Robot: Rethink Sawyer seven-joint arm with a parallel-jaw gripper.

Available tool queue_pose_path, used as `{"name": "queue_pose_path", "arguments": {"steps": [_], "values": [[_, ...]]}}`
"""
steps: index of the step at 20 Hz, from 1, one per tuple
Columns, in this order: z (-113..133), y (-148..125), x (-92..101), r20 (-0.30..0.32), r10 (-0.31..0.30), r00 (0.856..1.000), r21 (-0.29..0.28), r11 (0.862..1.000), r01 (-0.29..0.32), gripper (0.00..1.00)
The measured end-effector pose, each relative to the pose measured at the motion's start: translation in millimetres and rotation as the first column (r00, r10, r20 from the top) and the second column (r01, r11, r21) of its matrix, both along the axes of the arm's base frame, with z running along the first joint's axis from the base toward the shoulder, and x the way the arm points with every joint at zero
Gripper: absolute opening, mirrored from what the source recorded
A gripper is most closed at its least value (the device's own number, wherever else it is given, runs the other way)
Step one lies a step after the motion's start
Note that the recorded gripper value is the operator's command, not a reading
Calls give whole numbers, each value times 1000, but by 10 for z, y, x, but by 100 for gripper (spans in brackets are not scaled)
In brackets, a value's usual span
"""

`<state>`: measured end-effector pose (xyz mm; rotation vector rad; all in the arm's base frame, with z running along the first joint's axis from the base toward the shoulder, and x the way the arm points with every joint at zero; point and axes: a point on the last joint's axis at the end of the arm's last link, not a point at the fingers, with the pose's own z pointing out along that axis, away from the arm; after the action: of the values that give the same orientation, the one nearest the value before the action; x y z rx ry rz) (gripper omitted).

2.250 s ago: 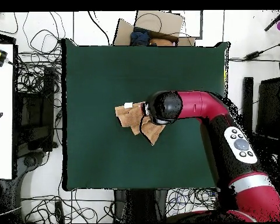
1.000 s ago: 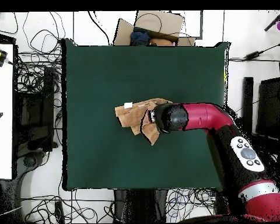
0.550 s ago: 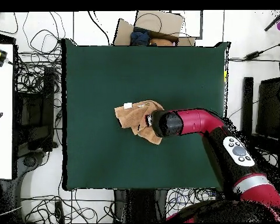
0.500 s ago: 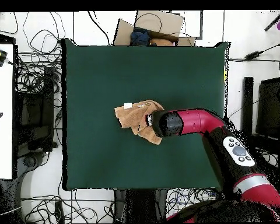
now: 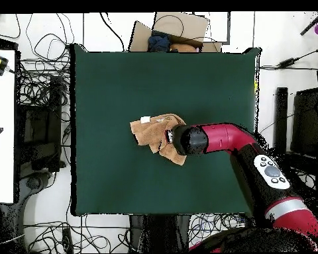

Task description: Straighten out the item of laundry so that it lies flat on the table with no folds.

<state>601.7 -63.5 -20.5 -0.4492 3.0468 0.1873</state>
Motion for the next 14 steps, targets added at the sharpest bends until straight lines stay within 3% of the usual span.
{"name": "queue_pose_path", "arguments": {"steps": [7, 14], "values": [[20, -5, -3, -10, 0, 1000, -2, 1000, 0, 0], [200, -85, -27, -73, -4, 997, -26, 1000, 2, 0]]}}
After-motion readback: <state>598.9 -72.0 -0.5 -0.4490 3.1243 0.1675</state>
